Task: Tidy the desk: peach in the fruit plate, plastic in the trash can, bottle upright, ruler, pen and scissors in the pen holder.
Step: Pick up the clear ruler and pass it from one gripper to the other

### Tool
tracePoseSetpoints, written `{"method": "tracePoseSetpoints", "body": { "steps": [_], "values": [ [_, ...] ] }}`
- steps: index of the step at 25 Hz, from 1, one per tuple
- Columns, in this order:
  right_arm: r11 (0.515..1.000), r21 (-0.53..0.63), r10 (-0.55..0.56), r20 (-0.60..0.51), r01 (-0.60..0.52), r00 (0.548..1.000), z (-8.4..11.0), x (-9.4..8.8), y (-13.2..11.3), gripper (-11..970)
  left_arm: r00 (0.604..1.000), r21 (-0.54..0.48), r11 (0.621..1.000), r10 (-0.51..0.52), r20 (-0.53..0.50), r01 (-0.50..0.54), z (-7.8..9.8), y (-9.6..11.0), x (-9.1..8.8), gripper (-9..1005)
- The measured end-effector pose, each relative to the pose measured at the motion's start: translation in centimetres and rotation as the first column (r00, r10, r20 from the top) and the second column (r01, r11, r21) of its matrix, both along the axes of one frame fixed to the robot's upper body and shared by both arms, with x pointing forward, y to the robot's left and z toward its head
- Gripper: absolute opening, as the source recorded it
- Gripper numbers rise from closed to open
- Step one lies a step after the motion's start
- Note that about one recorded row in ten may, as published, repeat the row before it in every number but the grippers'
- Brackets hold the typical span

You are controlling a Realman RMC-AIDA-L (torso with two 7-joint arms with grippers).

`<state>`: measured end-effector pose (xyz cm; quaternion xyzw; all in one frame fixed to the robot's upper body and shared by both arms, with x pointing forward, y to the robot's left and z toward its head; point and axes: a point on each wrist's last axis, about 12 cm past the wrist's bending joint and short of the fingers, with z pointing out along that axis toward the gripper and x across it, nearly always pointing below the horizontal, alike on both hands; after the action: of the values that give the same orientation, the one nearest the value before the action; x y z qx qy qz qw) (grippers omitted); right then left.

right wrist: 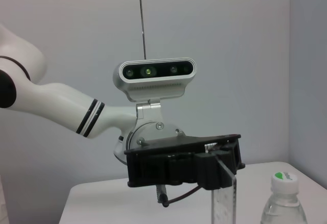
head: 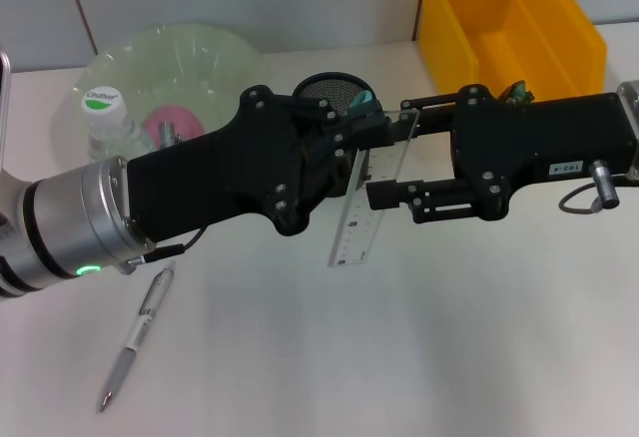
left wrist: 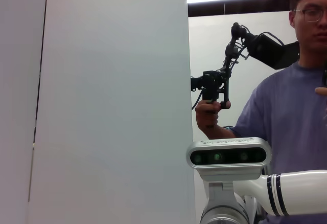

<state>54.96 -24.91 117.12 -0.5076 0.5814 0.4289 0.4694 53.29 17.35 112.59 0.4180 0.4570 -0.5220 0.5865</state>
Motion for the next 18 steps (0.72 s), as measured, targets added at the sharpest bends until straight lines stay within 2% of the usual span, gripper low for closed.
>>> {"method": "tracePoseSetpoints", "body": {
  "steps": [2,12,18],
  "values": [
    [1.000,0.002,0.003,-0.003,-0.003,1.000,0.0,0.1,0.2,621,1.000,0.000,1.000,-0.001,0.000,0.001,0.0,0.0,0.0,11],
    [0.999,-0.010,0.038,-0.018,-0.038,0.999,0.0,0.2,1.0,538,1.000,-0.001,1.000,0.000,-0.002,0.000,-0.1,0.1,-0.1,12],
    [1.000,-0.014,0.022,-0.027,-0.023,0.999,0.0,0.4,1.0,488,1.000,-0.005,1.000,0.002,-0.001,-0.002,0.0,0.1,-0.1,13]
  ]
}}
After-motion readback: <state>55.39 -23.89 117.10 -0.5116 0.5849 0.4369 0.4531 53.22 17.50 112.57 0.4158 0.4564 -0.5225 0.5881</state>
